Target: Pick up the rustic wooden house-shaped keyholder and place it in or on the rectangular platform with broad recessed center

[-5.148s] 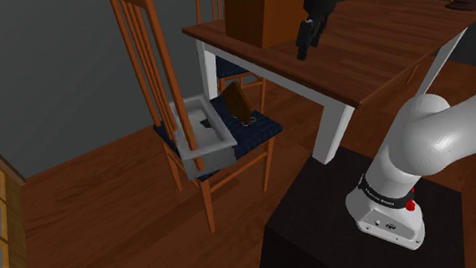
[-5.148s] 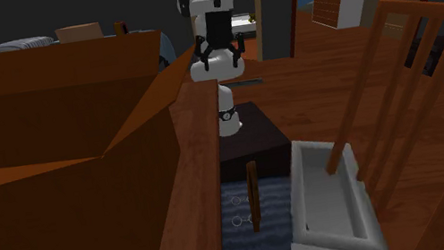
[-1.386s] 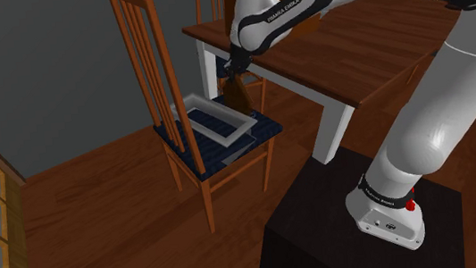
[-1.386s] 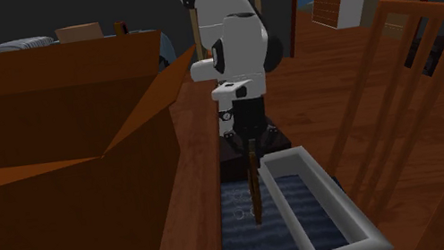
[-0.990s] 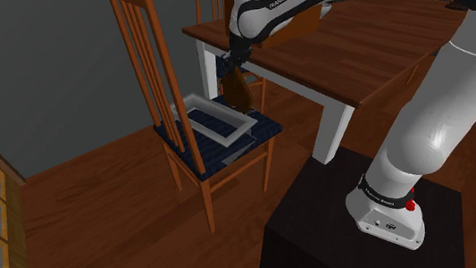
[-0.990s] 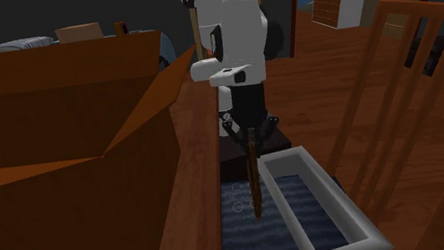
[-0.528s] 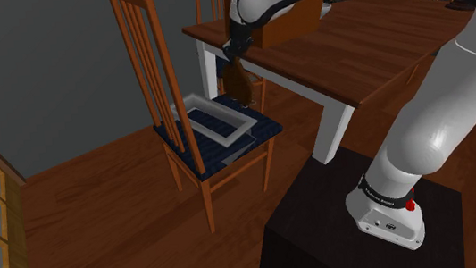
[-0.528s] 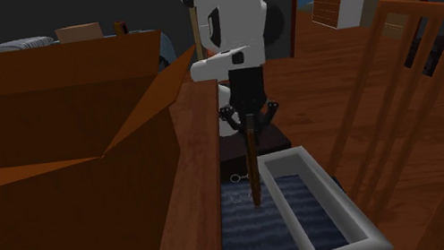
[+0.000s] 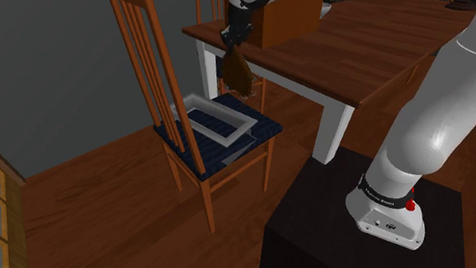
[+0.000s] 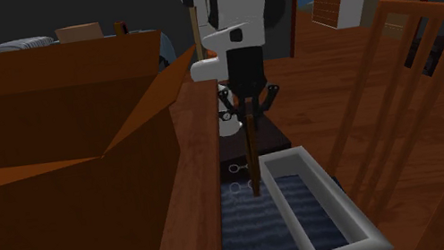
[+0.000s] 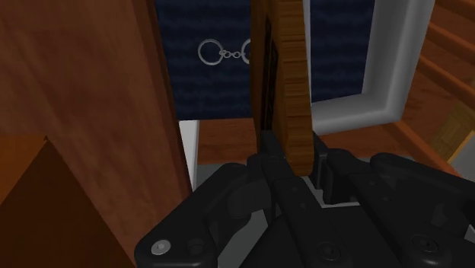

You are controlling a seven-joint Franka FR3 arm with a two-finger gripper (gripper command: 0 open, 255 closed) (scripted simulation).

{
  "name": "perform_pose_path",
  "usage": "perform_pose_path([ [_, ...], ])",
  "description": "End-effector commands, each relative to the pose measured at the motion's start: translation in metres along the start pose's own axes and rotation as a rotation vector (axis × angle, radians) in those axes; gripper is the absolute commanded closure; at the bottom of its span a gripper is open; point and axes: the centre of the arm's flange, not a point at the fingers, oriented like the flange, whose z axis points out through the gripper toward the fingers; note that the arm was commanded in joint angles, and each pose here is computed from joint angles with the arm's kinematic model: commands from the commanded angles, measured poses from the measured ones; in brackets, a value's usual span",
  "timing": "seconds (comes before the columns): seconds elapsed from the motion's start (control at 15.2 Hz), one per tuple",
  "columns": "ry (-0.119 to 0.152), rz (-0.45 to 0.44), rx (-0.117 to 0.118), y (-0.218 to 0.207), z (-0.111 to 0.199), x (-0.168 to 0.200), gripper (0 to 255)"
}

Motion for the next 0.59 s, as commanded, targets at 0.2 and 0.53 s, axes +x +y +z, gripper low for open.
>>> perform_pose_path([
  [0.2, 0.0, 0.0, 0.0, 0.0, -0.026, 0.007, 255],
  [0.53, 0.0, 0.0, 0.0, -0.049, -0.045, 0.014, 255],
])
